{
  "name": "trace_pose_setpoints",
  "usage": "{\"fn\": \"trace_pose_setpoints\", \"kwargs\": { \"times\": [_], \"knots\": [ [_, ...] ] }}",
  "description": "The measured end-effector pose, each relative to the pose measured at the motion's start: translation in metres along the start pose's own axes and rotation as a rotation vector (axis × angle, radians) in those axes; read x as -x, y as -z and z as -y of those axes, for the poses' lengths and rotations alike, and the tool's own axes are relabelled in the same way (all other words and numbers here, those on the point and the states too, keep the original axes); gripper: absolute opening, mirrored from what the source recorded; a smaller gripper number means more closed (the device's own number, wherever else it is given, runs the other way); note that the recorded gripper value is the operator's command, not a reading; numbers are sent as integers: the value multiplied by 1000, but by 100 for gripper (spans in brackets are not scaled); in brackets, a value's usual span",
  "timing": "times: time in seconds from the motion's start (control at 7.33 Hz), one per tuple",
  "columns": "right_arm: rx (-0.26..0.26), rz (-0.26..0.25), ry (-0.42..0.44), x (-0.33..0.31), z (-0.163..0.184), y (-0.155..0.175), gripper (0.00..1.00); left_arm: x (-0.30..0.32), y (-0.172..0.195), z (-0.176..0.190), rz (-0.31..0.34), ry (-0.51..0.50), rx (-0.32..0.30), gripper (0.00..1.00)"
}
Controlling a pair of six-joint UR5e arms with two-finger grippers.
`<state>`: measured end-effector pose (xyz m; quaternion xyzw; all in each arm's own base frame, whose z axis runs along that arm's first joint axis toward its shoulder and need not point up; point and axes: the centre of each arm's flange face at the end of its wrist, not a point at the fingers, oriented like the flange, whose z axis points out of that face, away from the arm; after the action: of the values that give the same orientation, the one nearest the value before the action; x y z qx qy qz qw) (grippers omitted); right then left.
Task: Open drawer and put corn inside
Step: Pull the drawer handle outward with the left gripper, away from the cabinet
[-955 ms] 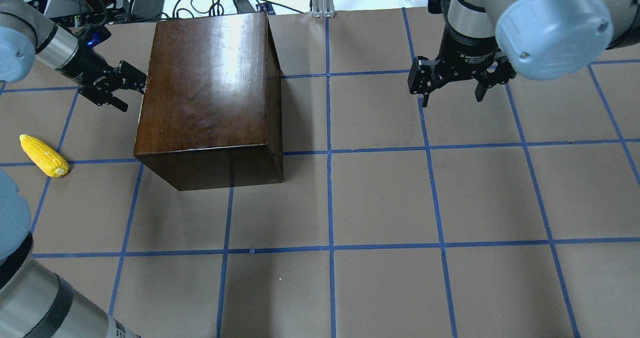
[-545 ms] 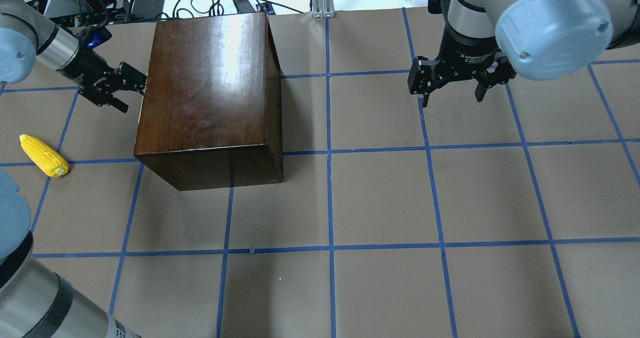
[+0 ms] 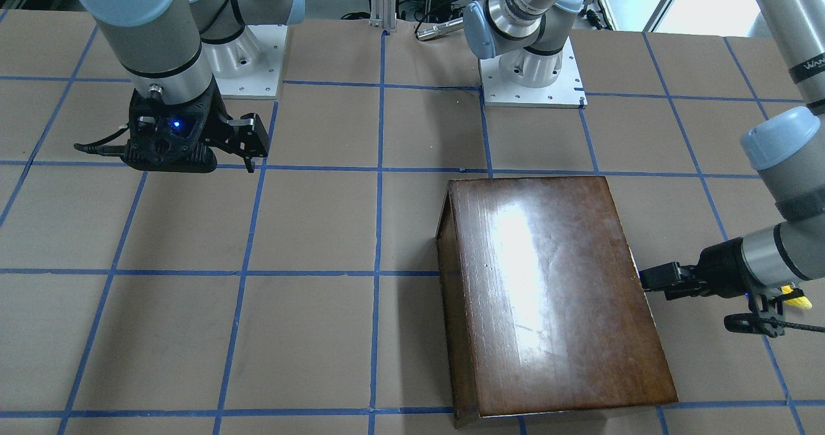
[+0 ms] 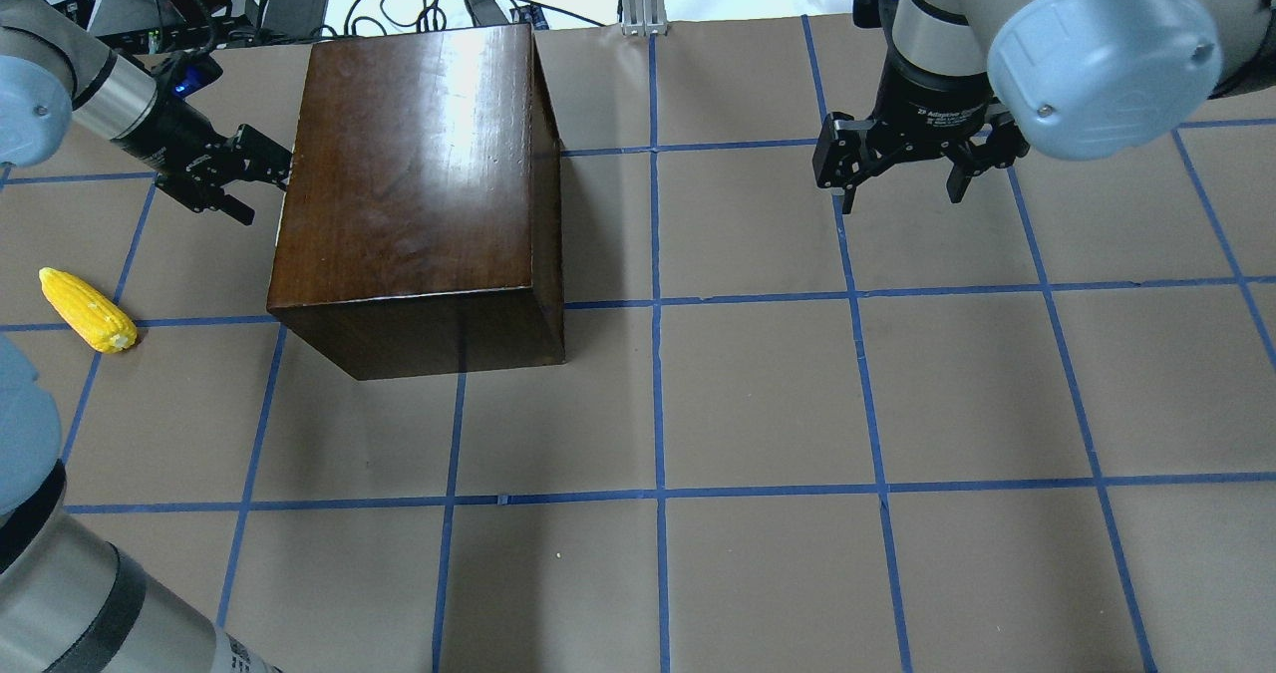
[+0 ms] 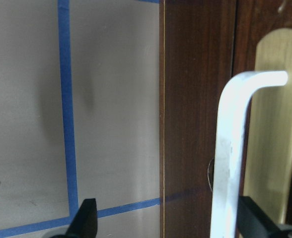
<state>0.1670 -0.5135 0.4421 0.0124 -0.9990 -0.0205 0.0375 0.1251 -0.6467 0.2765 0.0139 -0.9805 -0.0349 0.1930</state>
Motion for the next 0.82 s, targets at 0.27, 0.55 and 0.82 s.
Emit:
{"fn": "trace_pose_setpoints", "kwargs": {
  "times": [0.27, 0.55, 0.82],
  "knots": [
    [0, 0, 0, 0, 0, 0, 100, 0, 1, 0, 5, -1, -3, 100],
    [-1, 0, 0, 0, 0, 1, 100, 3, 1, 0, 6, 3, -5, 100],
    [-2, 0, 0, 0, 0, 1, 100, 10, 1, 1, 7, 10, -12, 100]
  ]
}}
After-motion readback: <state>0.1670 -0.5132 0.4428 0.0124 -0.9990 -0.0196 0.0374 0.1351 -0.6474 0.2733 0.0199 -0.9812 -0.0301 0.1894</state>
